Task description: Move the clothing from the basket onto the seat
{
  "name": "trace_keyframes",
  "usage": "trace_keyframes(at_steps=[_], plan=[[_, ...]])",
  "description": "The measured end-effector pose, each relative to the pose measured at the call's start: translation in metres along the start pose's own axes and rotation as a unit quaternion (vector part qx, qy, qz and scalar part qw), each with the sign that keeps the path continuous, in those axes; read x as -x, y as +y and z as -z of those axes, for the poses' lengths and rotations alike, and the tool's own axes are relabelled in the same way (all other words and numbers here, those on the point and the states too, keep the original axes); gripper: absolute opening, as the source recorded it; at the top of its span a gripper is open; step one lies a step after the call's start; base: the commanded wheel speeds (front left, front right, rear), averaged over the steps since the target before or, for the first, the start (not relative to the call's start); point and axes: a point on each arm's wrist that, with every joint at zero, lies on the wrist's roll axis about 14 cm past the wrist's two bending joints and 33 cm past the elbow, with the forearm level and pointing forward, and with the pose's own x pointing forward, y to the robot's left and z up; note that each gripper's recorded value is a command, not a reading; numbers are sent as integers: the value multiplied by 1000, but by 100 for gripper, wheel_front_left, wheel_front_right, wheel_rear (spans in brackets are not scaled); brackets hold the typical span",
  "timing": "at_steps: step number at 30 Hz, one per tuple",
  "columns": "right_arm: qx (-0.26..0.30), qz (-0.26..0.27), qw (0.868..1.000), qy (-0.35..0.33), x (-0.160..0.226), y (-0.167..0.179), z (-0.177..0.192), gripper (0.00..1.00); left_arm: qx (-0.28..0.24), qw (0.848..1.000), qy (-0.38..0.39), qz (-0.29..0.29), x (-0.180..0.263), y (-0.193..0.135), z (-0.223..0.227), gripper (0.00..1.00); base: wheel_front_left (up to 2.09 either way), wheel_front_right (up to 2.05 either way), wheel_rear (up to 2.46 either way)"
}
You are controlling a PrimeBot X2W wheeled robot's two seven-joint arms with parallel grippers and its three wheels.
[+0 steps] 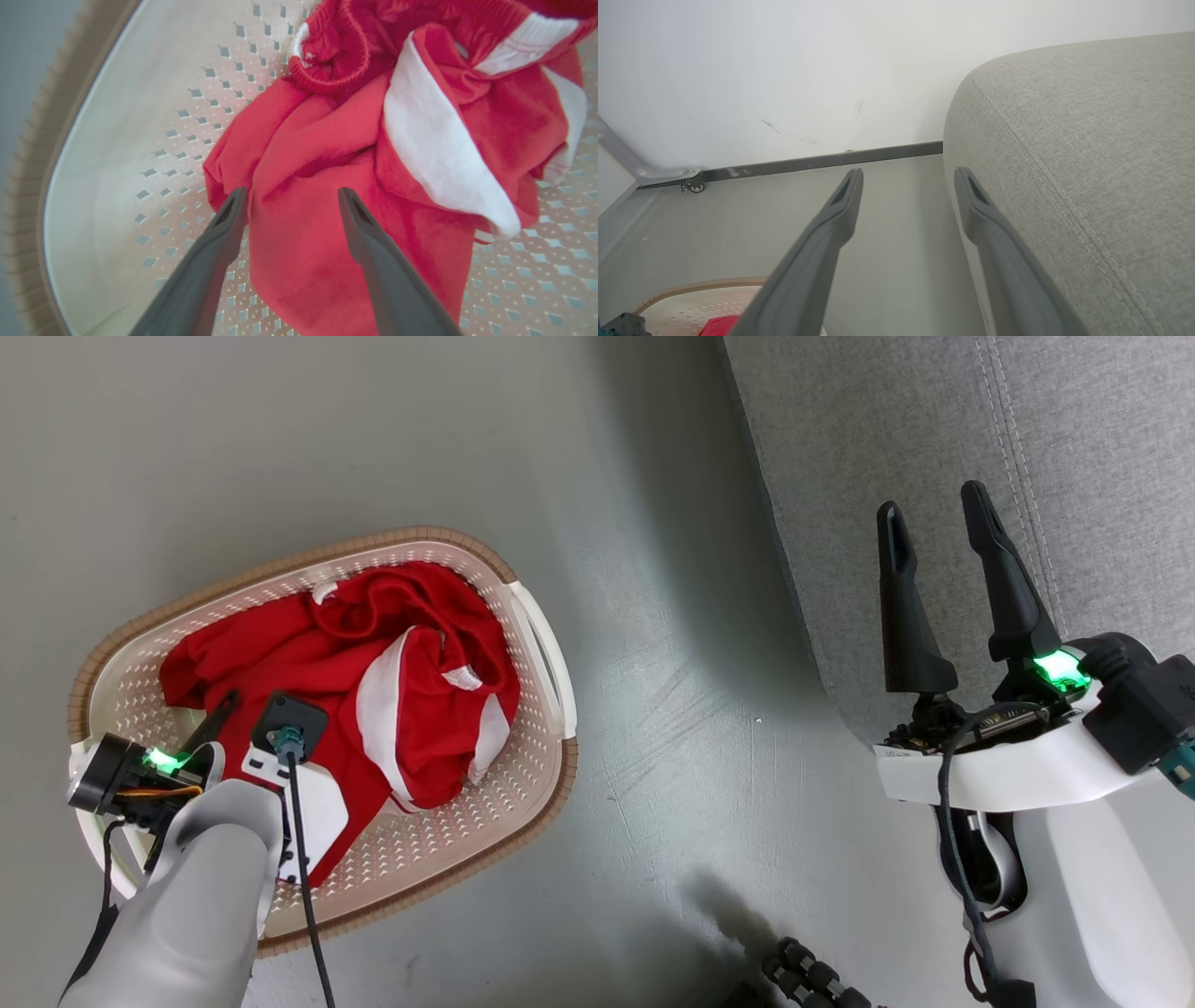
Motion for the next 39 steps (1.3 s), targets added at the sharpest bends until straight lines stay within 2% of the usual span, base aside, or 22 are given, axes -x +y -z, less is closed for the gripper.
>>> trace_keyframes(at_steps=[7,8,9,10,11,12,21,29,39], plan=[[-1,0,1000,6,0,0,5,100,-7,1000,14,-5,-6,1,3,100,0,0,0],[-3,0,1000,7,-1,0,5,100,-8,1000,18,-4,-6,0,4,95,0,0,0],[-3,0,1000,7,-1,0,5,100,-10,1000,20,-3,-7,-1,5,80,0,0,0],[-3,0,1000,6,-1,0,5,100,-13,1000,23,-1,-7,-2,6,42,0,0,0],[-3,0,1000,6,-2,0,5,100,-14,1000,27,1,-7,-3,8,27,0,0,0],[-2,-1,1000,5,-3,0,5,100,-14,999,29,2,-7,-4,9,0,0,0,0],[-3,-4,1000,-1,-5,2,1,100,-15,999,27,8,-5,-10,6,0,0,0,0],[-5,-11,1000,-12,-9,7,-7,100,-20,1000,-20,9,0,-13,-17,0,0,0,0],[-2,-24,999,-22,-10,15,-16,100,-2,997,-80,-22,11,12,-43,0,0,0,0]])
